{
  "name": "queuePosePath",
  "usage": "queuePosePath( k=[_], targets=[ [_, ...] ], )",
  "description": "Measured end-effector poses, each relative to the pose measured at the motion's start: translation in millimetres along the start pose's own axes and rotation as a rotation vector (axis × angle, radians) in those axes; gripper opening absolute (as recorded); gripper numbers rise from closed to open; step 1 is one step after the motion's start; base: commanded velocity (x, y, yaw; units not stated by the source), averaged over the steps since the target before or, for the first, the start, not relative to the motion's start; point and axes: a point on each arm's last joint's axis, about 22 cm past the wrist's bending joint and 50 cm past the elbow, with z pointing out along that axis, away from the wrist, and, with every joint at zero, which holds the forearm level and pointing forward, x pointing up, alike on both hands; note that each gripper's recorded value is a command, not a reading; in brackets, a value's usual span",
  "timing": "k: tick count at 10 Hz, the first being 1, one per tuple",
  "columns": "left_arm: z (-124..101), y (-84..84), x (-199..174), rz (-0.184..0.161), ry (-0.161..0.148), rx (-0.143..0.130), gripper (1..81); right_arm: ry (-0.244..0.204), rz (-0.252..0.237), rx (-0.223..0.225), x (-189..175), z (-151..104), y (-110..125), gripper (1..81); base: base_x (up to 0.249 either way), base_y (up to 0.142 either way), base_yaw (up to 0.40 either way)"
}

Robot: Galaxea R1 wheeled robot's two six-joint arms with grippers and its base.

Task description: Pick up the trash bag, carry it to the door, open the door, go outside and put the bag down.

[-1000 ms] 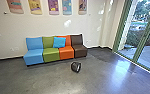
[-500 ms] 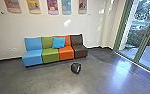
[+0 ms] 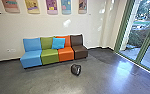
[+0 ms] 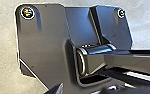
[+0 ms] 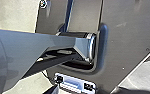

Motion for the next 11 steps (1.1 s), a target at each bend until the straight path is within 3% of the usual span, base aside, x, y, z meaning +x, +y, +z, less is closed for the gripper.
queuePosePath(
  k=[7, 11],
  targets=[
    [-0.1, -0.2, -0.3, 0.000, -0.001, 0.000, 81.1, -0.001, 0.000, 0.001, -0.2, 0.2, -0.7, 81.1, 0.145, 0.000, 0.000],
    [0.0, -0.2, 1.0, 0.000, 0.001, 0.000, 81.1, 0.001, -0.002, 0.003, 1.9, 0.7, -2.1, 81.1, 0.144, -0.071, 0.000]
  ],
)
